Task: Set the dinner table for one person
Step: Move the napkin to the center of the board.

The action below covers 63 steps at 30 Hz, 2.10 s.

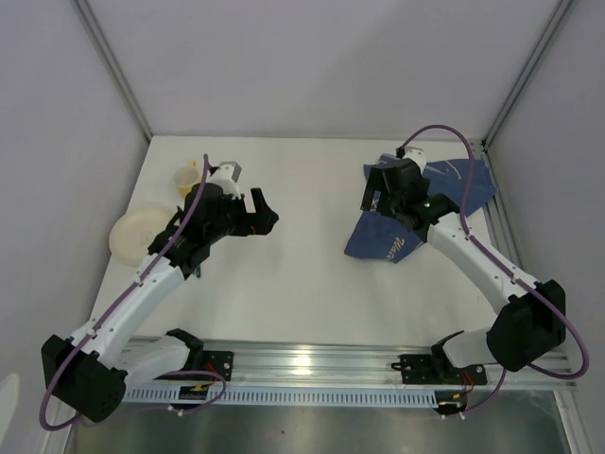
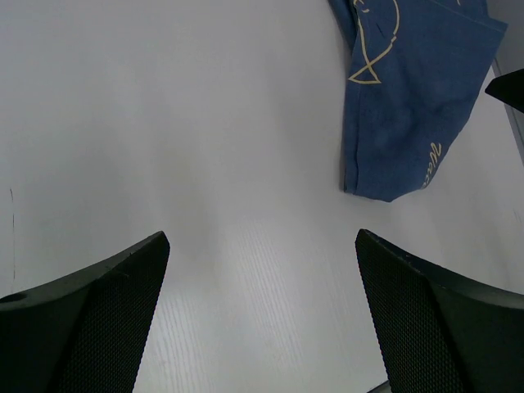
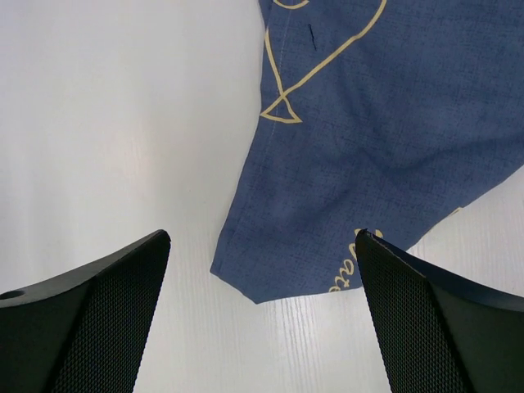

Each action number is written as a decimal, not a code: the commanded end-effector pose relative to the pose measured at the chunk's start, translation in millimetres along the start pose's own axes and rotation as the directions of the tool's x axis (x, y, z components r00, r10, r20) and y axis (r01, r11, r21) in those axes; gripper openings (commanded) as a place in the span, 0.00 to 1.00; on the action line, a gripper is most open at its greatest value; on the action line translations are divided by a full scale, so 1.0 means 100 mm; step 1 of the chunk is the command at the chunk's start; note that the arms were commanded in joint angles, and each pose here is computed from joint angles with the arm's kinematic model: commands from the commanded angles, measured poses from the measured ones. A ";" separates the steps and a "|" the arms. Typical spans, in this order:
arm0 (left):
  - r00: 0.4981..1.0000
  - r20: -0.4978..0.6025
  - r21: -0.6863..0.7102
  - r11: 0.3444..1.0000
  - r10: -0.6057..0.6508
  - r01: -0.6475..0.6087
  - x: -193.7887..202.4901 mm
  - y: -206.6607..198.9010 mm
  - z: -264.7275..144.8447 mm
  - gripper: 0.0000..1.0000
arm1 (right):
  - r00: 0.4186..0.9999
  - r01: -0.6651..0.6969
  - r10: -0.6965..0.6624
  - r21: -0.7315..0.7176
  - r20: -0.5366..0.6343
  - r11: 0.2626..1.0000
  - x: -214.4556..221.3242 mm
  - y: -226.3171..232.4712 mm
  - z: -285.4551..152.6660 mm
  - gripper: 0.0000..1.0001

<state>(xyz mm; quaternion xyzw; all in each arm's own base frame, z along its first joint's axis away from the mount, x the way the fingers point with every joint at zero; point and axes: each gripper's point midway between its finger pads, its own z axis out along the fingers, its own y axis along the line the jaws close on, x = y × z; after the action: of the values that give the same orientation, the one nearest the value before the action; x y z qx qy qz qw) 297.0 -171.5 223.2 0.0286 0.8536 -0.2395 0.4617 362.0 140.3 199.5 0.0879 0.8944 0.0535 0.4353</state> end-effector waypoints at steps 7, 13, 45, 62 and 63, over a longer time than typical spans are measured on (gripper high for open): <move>0.999 0.036 0.000 1.000 -0.004 0.004 -0.07 -0.01 -0.01 0.99 | 0.999 0.028 -0.026 0.063 -0.031 0.998 0.10 -0.01 0.26 1.00; 0.999 0.022 -0.018 1.000 -0.024 0.024 -0.03 -0.01 -0.01 0.99 | 0.972 0.131 -0.069 0.273 -0.227 0.953 0.60 -0.18 0.83 0.99; 1.000 -0.010 -0.046 0.999 0.019 -0.019 0.13 -0.01 -0.01 0.99 | 0.858 0.174 -0.093 0.116 -0.505 0.978 1.85 0.04 1.10 0.05; 1.000 -0.027 -0.060 0.998 0.015 -0.017 0.13 0.00 0.06 0.99 | 0.872 0.042 0.078 0.233 -0.483 0.972 1.99 -0.66 -0.48 0.00; 0.999 -0.031 -0.059 0.998 0.017 -0.019 0.14 0.00 0.07 0.99 | 0.879 0.037 0.097 0.270 -0.467 0.962 2.00 -0.77 -0.53 0.00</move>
<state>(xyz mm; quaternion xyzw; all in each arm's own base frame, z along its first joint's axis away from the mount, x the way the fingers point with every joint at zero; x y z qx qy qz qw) 291.9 -172.9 201.7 0.0200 0.8720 -0.2051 0.4441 228.5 146.8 69.4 0.0786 0.9732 0.0241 0.2147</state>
